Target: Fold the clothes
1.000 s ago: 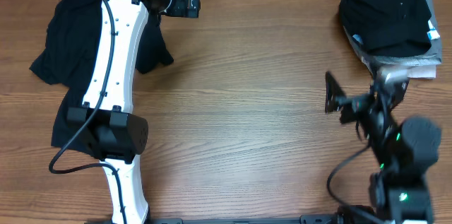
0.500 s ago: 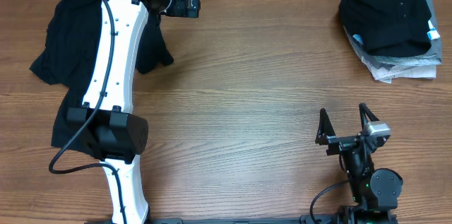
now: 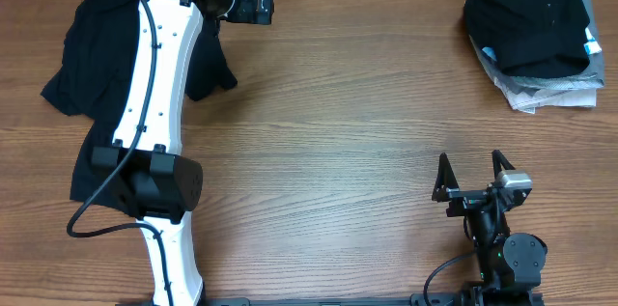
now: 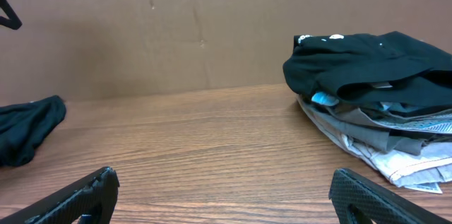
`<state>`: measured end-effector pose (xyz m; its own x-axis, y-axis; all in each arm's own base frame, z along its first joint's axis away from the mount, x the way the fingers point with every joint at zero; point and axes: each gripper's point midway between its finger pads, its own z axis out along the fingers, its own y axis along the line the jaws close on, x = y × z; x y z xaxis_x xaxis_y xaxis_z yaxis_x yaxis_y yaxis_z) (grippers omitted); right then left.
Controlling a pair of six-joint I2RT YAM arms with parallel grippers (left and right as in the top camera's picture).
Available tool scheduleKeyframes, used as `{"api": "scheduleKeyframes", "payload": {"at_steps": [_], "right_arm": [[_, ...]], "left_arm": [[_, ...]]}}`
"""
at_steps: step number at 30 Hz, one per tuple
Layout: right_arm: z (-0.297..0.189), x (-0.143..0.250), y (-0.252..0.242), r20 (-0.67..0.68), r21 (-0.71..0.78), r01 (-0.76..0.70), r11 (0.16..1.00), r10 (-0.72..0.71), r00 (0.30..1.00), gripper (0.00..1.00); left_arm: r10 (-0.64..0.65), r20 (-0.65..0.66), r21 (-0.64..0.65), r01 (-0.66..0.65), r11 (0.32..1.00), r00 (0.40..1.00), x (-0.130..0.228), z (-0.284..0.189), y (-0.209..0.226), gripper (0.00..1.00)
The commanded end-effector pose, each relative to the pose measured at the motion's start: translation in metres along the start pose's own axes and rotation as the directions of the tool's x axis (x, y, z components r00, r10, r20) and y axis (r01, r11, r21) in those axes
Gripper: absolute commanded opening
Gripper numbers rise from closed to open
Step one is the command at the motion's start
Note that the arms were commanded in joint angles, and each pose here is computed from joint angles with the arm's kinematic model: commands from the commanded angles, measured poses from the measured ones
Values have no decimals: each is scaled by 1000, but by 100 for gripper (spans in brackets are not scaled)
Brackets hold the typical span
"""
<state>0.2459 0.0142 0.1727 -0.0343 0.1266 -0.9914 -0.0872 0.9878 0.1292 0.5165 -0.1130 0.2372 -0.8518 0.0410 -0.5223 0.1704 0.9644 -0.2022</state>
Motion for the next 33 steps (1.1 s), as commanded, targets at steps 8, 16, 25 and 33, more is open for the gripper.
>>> {"api": "scheduleKeyframes", "payload": {"at_steps": [8, 16, 25, 33], "right_arm": [[0, 1, -2, 7, 12, -7, 1000, 7, 1000, 100], [0, 1, -2, 7, 12, -6, 1000, 6, 1000, 100], [0, 1, -2, 7, 12, -6, 1000, 6, 1000, 100], [0, 1, -2, 7, 12, -6, 1000, 6, 1000, 100]], "left_arm": [[28, 1, -6, -28, 1000, 1000, -2, 3, 1, 100], [28, 1, -6, -28, 1000, 1000, -1, 3, 1, 100], [29, -20, -59, -30, 998, 999, 5, -4, 9, 100], [86, 302, -49, -74, 996, 950, -46, -82, -10, 100]]}}
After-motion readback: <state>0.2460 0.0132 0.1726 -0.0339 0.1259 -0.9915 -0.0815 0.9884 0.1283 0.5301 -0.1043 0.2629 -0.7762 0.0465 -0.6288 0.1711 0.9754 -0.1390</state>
